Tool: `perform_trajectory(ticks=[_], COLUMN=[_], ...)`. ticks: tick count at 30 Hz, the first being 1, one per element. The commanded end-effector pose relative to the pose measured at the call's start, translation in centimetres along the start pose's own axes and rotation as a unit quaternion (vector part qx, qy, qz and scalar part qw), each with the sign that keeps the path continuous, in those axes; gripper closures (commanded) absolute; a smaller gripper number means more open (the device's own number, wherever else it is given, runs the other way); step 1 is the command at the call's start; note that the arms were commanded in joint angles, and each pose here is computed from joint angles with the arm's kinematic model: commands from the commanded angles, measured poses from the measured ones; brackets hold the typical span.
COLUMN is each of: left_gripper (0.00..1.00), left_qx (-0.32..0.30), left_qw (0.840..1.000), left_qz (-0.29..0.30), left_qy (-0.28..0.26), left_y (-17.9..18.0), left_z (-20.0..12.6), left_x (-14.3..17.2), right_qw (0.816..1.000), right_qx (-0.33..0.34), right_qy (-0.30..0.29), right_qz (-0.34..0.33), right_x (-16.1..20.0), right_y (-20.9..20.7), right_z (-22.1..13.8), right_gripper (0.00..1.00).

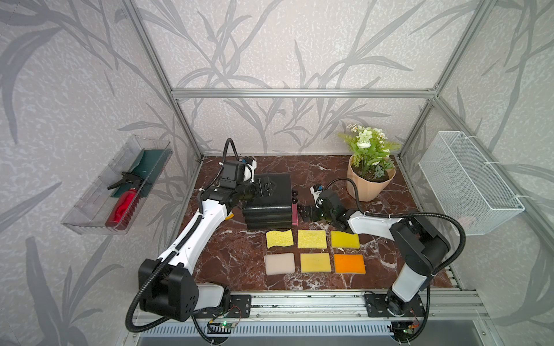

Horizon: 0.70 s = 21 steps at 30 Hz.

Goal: Take the sponge out of the drawer
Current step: Close the drawer of the storage box.

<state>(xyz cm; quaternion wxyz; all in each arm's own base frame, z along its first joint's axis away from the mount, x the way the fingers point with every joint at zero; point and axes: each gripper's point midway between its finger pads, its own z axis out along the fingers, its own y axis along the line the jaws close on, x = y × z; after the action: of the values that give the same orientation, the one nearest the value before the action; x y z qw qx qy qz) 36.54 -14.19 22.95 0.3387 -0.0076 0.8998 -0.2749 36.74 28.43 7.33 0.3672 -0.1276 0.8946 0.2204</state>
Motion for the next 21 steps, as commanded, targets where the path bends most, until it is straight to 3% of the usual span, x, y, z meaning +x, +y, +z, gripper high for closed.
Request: perform_trajectory(ticks=[1, 15, 21], left_gripper=[0.06, 0.06, 0.06], left_qx=[-0.015, -0.015, -0.012], left_qw=[0.999, 0.999, 0.999], left_qz=[-0.022, -0.021, -0.023], left_qy=[0.043, 0.042, 0.043], left_y=[1.3, 1.3, 1.3], left_z=[0.6, 0.5, 0.7], left_x=[2.5, 2.5, 2.6], right_qw=[0.999, 0.999, 0.999], right_qx=[0.034, 0.019, -0.024], right_qy=[0.004, 0.036, 0.033], right_qz=[-0.019, -0.007, -0.003], right_x=[-0.2, 1.8, 1.9], right_y=[-1.0, -0.9, 1.5], right_z=[-0.2, 2.4, 3.6], right_gripper=[0.01, 0.01, 0.01])
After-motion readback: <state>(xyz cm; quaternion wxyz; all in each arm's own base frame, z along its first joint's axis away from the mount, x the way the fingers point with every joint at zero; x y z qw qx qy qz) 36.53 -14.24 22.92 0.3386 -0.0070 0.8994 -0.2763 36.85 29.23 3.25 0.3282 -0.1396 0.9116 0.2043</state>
